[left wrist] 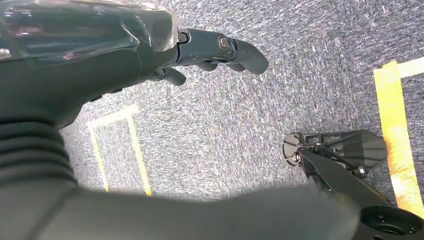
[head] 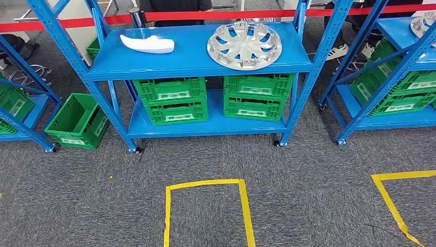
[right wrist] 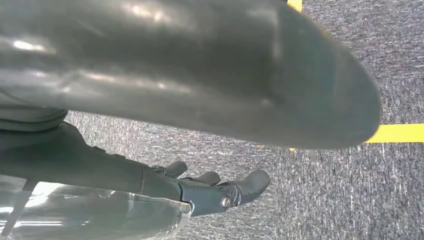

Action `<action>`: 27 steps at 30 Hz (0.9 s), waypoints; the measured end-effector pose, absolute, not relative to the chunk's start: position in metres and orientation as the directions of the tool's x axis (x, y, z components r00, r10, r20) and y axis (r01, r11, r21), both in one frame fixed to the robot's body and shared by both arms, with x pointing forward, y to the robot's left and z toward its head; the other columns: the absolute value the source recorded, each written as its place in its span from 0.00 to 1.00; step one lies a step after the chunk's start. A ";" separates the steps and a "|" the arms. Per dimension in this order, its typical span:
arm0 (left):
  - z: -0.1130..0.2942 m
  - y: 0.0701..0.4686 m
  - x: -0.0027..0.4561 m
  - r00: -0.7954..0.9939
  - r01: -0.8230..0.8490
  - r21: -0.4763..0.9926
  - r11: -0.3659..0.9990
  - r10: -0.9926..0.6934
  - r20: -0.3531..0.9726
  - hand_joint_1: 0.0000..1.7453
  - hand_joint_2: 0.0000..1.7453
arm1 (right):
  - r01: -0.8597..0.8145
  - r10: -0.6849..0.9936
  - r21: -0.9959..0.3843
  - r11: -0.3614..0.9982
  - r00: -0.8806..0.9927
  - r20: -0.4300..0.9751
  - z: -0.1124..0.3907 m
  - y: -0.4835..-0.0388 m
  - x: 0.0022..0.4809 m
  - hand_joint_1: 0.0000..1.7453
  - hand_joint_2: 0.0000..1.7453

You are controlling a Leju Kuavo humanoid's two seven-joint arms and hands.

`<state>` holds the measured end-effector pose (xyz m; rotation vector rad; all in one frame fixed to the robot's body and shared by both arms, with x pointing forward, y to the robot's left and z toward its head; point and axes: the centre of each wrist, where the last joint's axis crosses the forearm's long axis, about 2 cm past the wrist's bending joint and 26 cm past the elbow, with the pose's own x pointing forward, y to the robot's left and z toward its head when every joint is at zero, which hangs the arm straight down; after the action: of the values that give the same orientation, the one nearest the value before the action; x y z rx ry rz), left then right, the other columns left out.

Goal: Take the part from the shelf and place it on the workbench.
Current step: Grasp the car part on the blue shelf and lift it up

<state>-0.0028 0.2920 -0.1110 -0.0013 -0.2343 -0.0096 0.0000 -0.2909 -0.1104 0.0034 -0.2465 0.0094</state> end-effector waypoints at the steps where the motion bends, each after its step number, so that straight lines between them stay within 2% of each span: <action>1: -0.111 0.292 -0.003 0.973 0.010 0.000 1.000 -0.009 0.232 0.00 1.00 | -0.010 0.009 0.002 1.000 0.970 0.244 -0.110 -0.291 0.000 0.00 0.67; 2: -0.111 0.292 -0.003 0.973 0.010 0.000 1.000 -0.009 0.232 0.00 1.00 | -0.010 0.009 0.002 1.000 0.970 0.244 -0.110 -0.291 0.000 0.00 0.75; 3: -0.111 0.292 -0.003 0.973 0.010 0.000 1.000 -0.009 0.232 0.00 1.00 | -0.010 0.009 0.002 1.000 0.970 0.244 -0.110 -0.291 0.000 0.00 1.00; 9: -0.111 0.292 -0.001 0.972 0.011 0.000 1.000 -0.011 0.235 0.00 1.00 | -0.012 0.011 0.003 1.000 0.969 0.245 -0.110 -0.290 0.001 0.00 1.00; 10: -0.111 0.292 0.000 0.971 0.014 0.003 1.000 -0.014 0.238 0.00 0.75 | -0.015 0.013 0.003 1.000 0.969 0.245 -0.110 -0.290 0.001 0.00 1.00; 13: -0.110 0.293 0.011 0.967 0.026 0.024 0.999 -0.031 0.253 0.00 0.00 | -0.012 0.012 -0.002 1.000 0.970 0.244 -0.110 -0.286 0.006 0.00 0.25; 14: -0.110 0.293 0.015 0.965 0.030 0.034 0.999 -0.037 0.259 0.00 0.00 | -0.009 0.010 -0.006 1.000 0.970 0.242 -0.110 -0.284 0.008 0.00 0.00; 23: -0.107 0.297 0.046 0.948 0.069 0.136 0.988 -0.107 0.299 0.00 0.00 | 0.005 0.012 -0.080 0.997 0.977 0.211 -0.110 -0.272 0.021 0.00 0.00; 27: -0.106 0.299 0.054 0.941 0.075 0.180 0.981 -0.129 0.312 0.00 0.00 | 0.011 0.023 -0.146 0.989 0.974 0.227 -0.110 -0.271 0.028 0.00 1.00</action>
<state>0.0542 0.2988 -0.1061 0.1669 -0.3289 -0.1043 0.0277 -0.2706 -0.1099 -0.1471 -0.2308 0.0060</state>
